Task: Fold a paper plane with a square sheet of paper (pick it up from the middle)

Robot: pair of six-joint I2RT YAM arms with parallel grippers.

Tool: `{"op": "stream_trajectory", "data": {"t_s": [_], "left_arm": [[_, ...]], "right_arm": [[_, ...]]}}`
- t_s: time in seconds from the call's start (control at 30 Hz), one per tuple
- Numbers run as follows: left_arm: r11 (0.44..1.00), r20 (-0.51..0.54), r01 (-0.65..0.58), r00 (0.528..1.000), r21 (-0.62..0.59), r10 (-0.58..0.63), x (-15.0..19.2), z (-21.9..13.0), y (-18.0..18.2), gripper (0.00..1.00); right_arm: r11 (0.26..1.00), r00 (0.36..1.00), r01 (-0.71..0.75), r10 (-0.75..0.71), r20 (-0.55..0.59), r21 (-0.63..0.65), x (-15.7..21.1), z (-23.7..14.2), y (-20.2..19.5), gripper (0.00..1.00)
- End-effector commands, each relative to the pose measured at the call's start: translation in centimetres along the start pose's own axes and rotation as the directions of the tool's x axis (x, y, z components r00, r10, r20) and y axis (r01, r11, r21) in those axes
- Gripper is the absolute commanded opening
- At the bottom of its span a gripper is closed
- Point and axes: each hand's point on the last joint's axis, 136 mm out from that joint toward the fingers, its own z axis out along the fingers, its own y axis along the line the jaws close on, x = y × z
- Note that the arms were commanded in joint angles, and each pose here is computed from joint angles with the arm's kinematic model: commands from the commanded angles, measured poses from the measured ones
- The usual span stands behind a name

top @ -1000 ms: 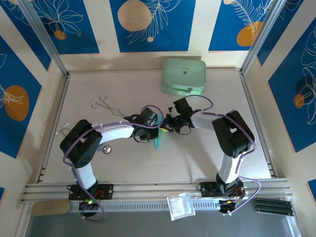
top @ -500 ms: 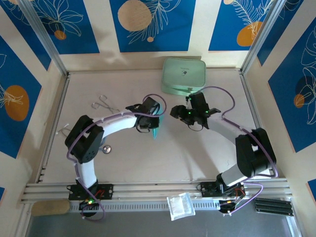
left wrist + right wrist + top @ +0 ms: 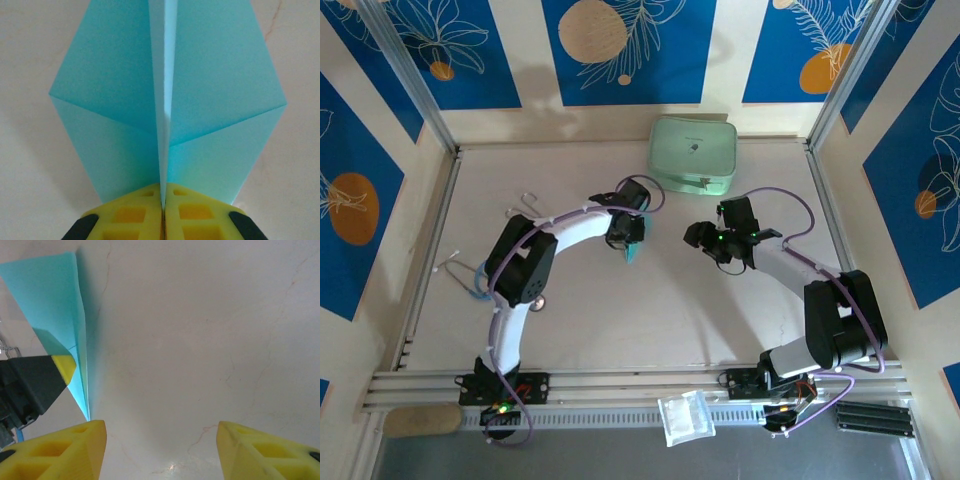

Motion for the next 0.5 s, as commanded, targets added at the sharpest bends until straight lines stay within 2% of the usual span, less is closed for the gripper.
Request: {"op": "stream_trajectory", "data": {"t_s": [0.0,0.17,0.23,0.47], "left_arm": [[0.999,-0.019,-0.006,1.000,-0.046,0.005,0.0,0.6,0.9,0.10],[0.997,-0.033,0.009,0.999,-0.075,-0.011,0.2,1.2,1.4,0.15],[0.996,-0.039,0.021,0.999,-0.090,-0.025,0.3,1.4,1.6,0.20],[0.992,-0.050,0.054,0.997,-0.115,-0.060,0.8,2.0,1.9,0.24]], "right_arm": [[1.000,1.000,0.005,-0.006,-0.020,-0.026,0.4,-0.2,0.3,0.60],[0.999,0.999,-0.010,0.009,-0.037,-0.035,0.8,0.2,0.2,0.59],[0.999,0.999,-0.013,0.011,-0.045,-0.037,0.9,0.3,0.2,0.59],[0.999,0.999,-0.013,0.011,-0.050,-0.043,0.9,0.4,0.3,0.59]]}}
